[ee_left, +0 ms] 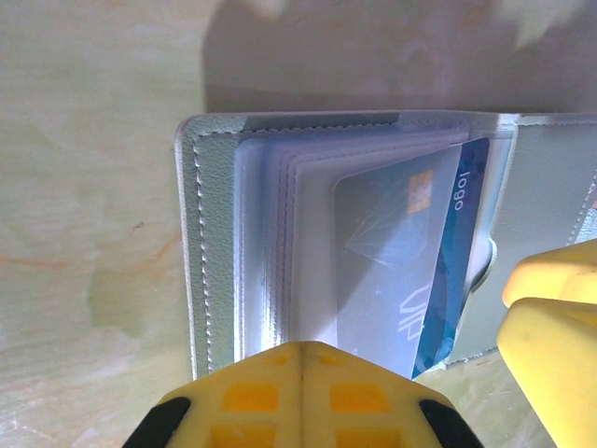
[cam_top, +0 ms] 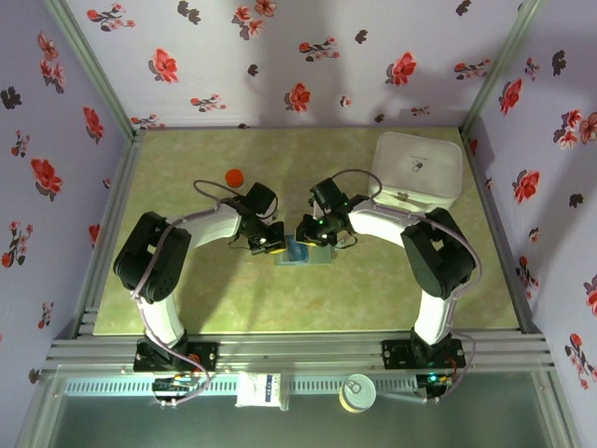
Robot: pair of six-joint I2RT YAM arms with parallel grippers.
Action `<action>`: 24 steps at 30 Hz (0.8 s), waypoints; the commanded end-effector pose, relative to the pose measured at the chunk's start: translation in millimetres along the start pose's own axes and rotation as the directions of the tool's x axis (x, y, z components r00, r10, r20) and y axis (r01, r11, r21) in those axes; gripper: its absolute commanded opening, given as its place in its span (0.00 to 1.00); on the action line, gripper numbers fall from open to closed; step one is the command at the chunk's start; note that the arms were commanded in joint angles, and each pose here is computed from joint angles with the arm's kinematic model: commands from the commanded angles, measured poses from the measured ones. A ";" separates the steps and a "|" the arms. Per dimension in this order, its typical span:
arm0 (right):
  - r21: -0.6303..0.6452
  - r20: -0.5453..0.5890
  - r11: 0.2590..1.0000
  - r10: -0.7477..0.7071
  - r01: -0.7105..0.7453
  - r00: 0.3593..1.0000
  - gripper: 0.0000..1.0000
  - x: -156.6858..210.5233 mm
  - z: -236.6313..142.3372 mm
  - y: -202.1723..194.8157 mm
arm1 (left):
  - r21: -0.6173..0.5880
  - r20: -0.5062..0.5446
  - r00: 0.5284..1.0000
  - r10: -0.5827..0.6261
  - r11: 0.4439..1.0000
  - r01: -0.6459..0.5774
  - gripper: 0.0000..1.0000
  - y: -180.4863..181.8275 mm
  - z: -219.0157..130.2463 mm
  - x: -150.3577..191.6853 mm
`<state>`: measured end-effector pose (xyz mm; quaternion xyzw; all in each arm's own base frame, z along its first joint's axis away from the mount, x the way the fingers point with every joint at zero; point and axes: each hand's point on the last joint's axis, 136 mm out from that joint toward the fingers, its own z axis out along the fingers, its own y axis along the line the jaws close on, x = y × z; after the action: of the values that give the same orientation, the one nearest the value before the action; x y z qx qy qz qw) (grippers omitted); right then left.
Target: Take the credit cards out of the card holder
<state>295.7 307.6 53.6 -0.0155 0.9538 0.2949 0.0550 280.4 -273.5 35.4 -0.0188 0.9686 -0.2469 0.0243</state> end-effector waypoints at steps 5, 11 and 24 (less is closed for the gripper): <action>-0.018 0.016 1.000 -0.002 0.002 1.000 0.27 -10.8 1.3 2.7 | 0.028 0.027 0.999 0.039 0.999 -0.040 0.00 -18.2 -14.4 -9.0; -0.035 0.015 0.999 -0.002 0.003 1.000 0.26 -16.3 11.1 3.7 | 0.009 0.010 0.999 0.043 0.999 -0.043 0.00 -13.4 -4.0 -11.3; -0.005 0.000 1.000 0.018 -0.018 1.000 0.21 -19.0 22.8 -4.7 | -0.059 -0.017 0.999 0.034 0.998 -0.035 0.00 5.8 6.5 -5.1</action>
<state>311.0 316.7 36.4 -0.0128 0.9515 0.3029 0.0526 290.7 -277.1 38.1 -0.0081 0.9705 -0.2389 0.0323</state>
